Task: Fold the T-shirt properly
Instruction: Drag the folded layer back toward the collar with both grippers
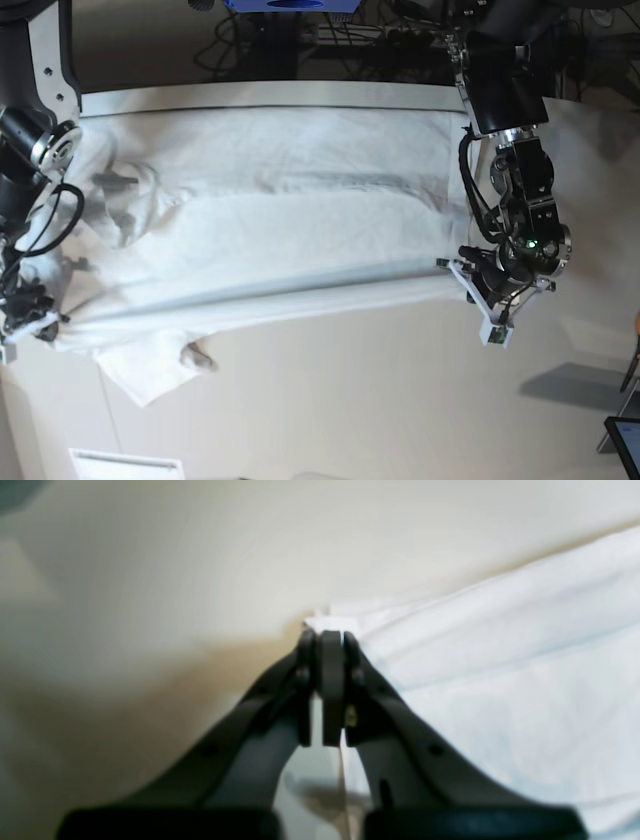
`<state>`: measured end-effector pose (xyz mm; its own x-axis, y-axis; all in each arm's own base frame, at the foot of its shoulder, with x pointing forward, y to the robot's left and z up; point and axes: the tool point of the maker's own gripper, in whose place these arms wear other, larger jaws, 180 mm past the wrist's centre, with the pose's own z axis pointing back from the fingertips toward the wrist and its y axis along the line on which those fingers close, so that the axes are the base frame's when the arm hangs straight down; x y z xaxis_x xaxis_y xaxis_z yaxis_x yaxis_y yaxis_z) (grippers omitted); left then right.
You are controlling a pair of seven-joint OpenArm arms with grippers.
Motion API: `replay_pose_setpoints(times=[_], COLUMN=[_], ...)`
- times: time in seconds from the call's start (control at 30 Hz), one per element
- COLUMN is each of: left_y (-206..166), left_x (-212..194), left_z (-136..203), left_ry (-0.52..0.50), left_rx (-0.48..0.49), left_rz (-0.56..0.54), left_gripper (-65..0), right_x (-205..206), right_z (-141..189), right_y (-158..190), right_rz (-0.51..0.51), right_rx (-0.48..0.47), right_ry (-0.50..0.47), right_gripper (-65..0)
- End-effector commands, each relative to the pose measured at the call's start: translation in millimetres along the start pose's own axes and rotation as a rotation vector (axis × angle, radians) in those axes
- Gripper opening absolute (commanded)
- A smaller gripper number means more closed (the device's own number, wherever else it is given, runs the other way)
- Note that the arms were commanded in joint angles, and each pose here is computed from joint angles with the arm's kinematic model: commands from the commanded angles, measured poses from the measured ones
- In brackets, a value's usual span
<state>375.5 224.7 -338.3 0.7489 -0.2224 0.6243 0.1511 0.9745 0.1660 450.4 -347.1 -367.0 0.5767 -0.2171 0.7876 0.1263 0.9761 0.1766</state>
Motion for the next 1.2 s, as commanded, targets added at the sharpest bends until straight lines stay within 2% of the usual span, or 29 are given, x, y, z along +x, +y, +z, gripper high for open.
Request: replay_pose_setpoints(times=[0.0,0.13,0.4,0.57,0.7,0.87,1.17], left_y=[5,0,-6,-8,-9,-10,-10], left_x=[16,14,-19,-28,-29,-29,-30], left_z=[9,19,16,14,13,12,6], left_ry=[-0.053,-0.074,-0.009,0.011,0.013,0.017,-0.004], left_rx=[0.025,0.032,0.023,0.018,0.016,0.013,0.007], left_rz=[-0.004,-0.018,-0.025,-0.024,-0.025,-0.026,-0.013], left_gripper=[-65.0,-65.0,-65.0,-65.0,-65.0,-65.0,-65.0], right_x=[30,15,-10,-12,2,22,7], right_z=[8,8,10,10,24,44,59], right_y=[-13,-16,-22,-22,-29,-19,-7], right_rz=[0.003,0.003,0.005,0.005,0.060,0.139,0.177], right_rx=[-0.029,-0.033,-0.043,-0.043,-0.080,-0.117,-0.148], right_ry=[-0.075,-0.036,0.008,0.012,0.017,-0.007,0.071], right_gripper=[-64.9,-64.9,-64.9,-64.9,-64.9,-64.9,-64.9])
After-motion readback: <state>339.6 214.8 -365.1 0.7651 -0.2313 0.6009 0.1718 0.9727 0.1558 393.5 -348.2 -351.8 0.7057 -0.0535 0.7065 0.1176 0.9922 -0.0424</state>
